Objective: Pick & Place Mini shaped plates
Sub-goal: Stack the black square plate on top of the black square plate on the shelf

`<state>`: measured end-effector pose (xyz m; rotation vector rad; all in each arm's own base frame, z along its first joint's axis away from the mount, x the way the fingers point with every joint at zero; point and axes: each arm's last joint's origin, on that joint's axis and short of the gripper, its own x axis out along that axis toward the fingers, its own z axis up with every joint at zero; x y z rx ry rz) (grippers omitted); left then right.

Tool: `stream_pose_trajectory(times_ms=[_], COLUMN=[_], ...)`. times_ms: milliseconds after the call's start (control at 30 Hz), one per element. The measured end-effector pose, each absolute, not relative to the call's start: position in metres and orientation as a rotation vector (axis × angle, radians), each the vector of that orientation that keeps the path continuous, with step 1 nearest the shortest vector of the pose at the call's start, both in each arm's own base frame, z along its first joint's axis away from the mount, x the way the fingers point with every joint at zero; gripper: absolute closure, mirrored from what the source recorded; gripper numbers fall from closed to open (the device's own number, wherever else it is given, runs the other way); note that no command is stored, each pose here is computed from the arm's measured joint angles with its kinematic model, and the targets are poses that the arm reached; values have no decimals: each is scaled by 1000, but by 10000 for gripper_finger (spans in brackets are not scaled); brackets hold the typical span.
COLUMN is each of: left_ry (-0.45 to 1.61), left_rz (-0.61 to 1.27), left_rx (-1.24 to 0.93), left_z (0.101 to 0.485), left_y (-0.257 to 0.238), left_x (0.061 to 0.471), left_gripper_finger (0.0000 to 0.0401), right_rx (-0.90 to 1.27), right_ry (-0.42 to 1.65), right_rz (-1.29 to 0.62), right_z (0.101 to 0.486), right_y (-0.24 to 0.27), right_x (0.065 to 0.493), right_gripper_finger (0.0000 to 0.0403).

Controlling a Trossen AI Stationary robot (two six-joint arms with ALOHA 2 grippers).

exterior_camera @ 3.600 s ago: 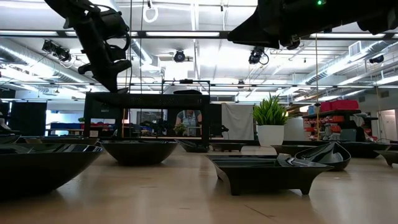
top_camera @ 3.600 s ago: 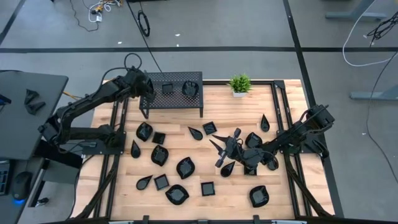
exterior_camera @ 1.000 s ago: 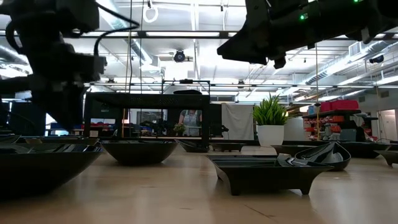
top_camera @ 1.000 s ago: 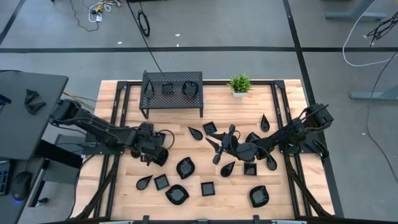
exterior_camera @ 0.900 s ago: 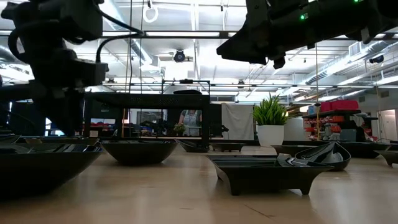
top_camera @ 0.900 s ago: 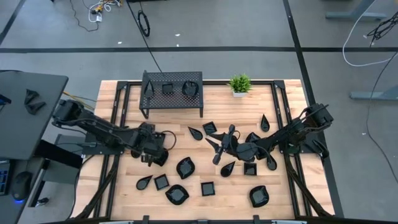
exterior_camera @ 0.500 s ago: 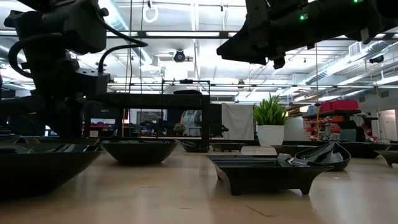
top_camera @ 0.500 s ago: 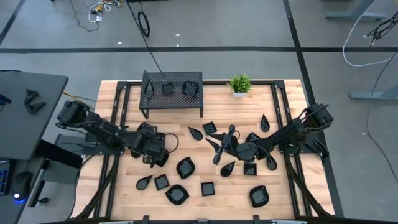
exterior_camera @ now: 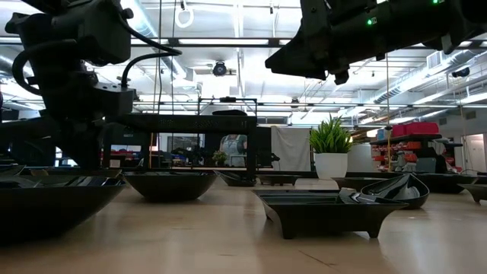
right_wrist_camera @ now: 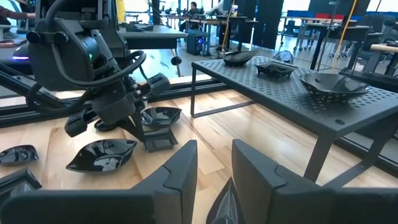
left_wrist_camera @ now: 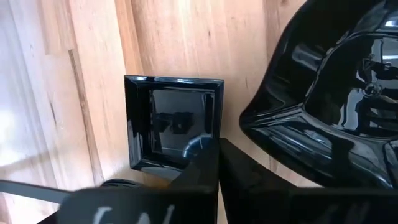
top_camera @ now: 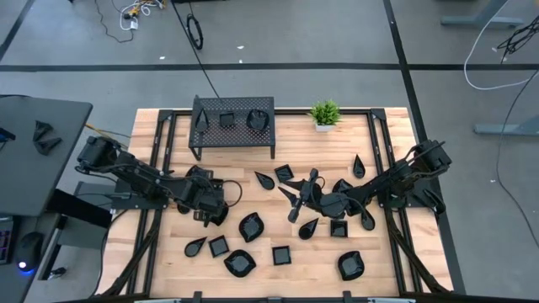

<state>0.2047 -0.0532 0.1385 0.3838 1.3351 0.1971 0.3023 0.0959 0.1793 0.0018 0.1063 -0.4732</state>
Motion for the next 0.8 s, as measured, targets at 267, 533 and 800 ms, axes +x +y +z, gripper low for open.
stream_pose_trajectory(times_ms=[267, 533, 800], left_ry=[1310, 1270, 1175], left_rz=[230, 256, 295], left_rx=[429, 494, 537], left_z=[140, 164, 210], left_y=[-55, -66, -78], left_x=[204, 214, 233], left_gripper_finger=[398, 398, 398], right_rx=[2, 2, 4], right_ry=[106, 106, 106], right_rz=[-473, -473, -472], right_z=[179, 179, 179], right_y=[96, 96, 96], right_x=[302, 302, 302], right_gripper_finger=[300, 300, 300])
